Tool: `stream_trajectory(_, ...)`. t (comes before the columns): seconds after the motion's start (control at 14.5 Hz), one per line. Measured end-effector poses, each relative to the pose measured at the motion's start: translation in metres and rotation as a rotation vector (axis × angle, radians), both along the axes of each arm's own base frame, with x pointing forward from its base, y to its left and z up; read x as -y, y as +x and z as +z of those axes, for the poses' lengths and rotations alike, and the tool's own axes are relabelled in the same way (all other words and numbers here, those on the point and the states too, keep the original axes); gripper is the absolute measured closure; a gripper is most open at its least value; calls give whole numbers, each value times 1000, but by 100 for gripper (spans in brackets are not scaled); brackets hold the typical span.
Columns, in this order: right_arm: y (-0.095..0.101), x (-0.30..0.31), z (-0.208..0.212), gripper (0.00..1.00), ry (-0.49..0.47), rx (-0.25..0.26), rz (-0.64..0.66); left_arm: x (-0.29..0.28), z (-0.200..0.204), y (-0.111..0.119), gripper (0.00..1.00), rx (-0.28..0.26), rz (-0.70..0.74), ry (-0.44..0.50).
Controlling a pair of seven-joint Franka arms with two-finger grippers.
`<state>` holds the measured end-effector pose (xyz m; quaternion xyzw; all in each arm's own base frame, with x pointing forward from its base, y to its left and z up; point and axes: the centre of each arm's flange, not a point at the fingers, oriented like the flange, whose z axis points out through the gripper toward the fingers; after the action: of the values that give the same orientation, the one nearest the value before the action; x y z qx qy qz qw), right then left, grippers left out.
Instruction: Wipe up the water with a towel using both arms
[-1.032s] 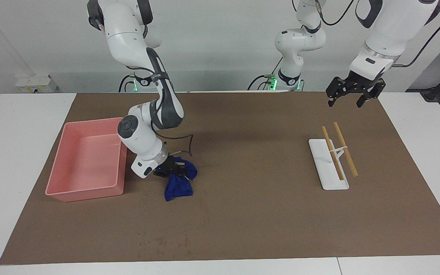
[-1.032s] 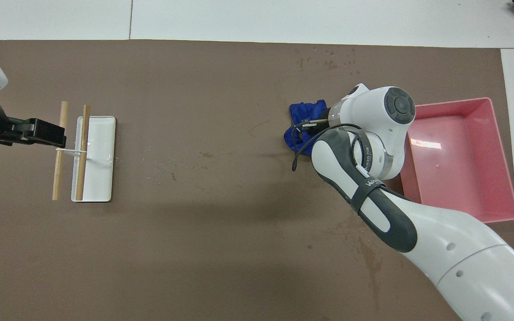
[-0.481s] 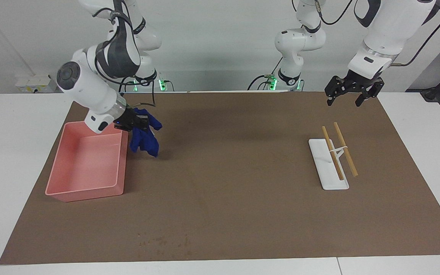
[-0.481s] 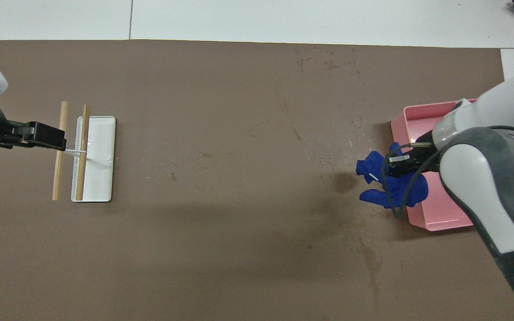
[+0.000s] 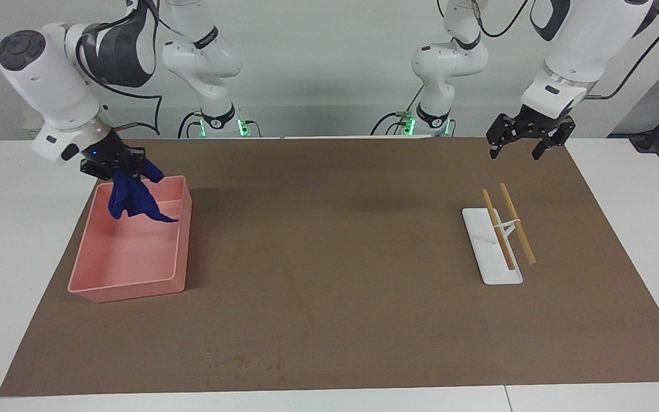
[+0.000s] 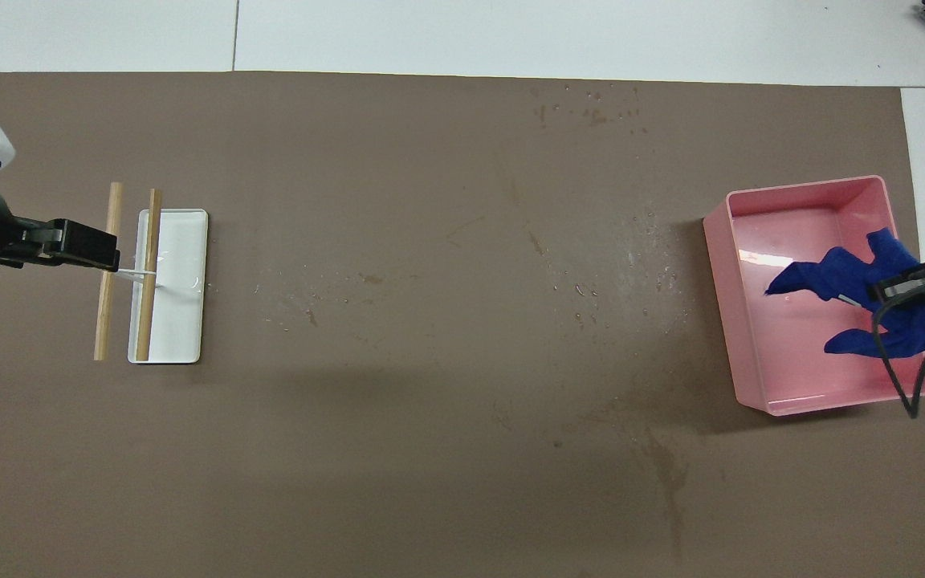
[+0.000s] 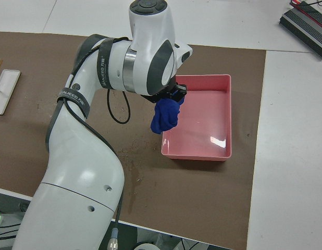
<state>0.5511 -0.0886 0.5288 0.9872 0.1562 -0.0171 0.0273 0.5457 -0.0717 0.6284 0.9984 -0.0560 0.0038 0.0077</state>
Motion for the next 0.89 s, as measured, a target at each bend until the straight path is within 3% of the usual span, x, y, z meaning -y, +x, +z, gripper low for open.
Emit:
stream_trajectory(0.21,13,4,-11,86,-42,69,72,3,0,0,0,0,-5,-1)
stream_trajectory(0.28,15,1,-14,81,-43,73,77,3,0,0,0,0,-5,-1)
stream_trajectory(0.55,17,-5,1,39,-37,104,84,-6,1,0,0,1,12,-1)
stream_trajectory(0.76,18,-19,54,5,-34,124,68,-20,-5,0,0,-13,36,2)
stream_trajectory(0.89,13,-34,92,0,-5,109,21,-21,-6,-1,0,-15,38,2)
